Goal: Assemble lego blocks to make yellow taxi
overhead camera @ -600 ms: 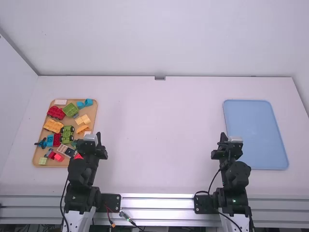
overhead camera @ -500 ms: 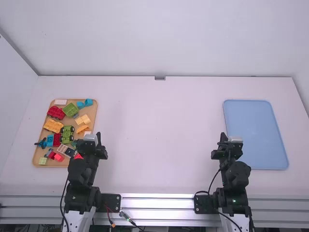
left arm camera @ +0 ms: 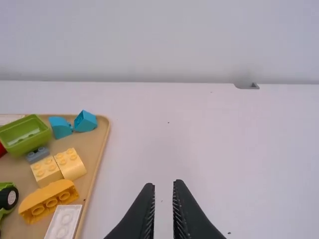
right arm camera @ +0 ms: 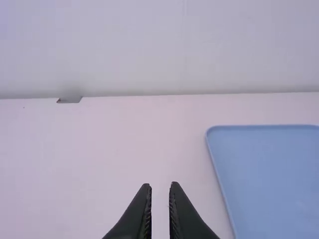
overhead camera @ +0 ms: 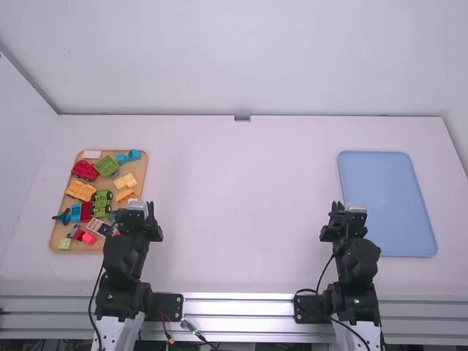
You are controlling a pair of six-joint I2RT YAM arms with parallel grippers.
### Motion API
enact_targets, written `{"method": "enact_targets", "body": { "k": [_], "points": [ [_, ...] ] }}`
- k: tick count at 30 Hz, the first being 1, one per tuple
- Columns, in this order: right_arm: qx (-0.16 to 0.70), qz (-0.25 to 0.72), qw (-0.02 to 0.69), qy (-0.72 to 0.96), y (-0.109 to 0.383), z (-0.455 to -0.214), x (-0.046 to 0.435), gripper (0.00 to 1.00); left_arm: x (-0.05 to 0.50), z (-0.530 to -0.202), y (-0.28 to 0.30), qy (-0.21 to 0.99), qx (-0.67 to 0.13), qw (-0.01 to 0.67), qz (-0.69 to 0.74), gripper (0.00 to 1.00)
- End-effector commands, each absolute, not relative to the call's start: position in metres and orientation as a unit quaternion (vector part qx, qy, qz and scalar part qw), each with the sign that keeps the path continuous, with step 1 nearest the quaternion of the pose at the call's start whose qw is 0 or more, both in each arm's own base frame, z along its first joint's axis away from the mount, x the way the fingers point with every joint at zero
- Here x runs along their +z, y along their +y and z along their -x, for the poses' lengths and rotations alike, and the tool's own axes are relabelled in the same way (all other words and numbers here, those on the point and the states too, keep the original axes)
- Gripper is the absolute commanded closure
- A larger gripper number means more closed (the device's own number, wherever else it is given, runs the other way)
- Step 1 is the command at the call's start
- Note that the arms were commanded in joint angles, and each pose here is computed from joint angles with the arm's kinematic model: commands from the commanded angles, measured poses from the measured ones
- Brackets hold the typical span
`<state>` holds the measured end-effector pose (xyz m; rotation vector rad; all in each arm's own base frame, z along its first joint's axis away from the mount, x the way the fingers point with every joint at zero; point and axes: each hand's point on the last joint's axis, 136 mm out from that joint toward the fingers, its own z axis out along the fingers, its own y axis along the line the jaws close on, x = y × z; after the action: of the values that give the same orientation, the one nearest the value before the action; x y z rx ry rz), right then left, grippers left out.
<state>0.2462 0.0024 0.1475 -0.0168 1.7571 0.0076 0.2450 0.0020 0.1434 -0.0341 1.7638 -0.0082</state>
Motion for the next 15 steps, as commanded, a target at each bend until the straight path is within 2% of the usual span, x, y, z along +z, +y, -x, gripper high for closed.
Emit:
{"method": "enact_targets", "body": {
  "k": [1,5,6,15],
  "points": [
    [0.003,0.01,0.648,0.762,0.004,-0.247,0.174,0.87,0.163,-0.245,0.006,0.766,-0.003,0.643,0.032,0.87],
    [0.003,0.013,0.64,0.768,0.004,-0.249,0.179,0.83,0.166,-0.246,0.008,0.772,-0.003,0.633,0.044,0.83],
    [0.001,0.022,0.626,0.78,0.006,-0.252,0.186,0.78,0.17,-0.246,0.014,0.783,-0.004,0.618,0.07,0.78],
    [-0.002,0.045,0.585,0.81,0.013,-0.267,0.202,0.63,0.183,-0.249,0.04,0.807,0.006,0.567,0.164,0.63]
  ]
}}
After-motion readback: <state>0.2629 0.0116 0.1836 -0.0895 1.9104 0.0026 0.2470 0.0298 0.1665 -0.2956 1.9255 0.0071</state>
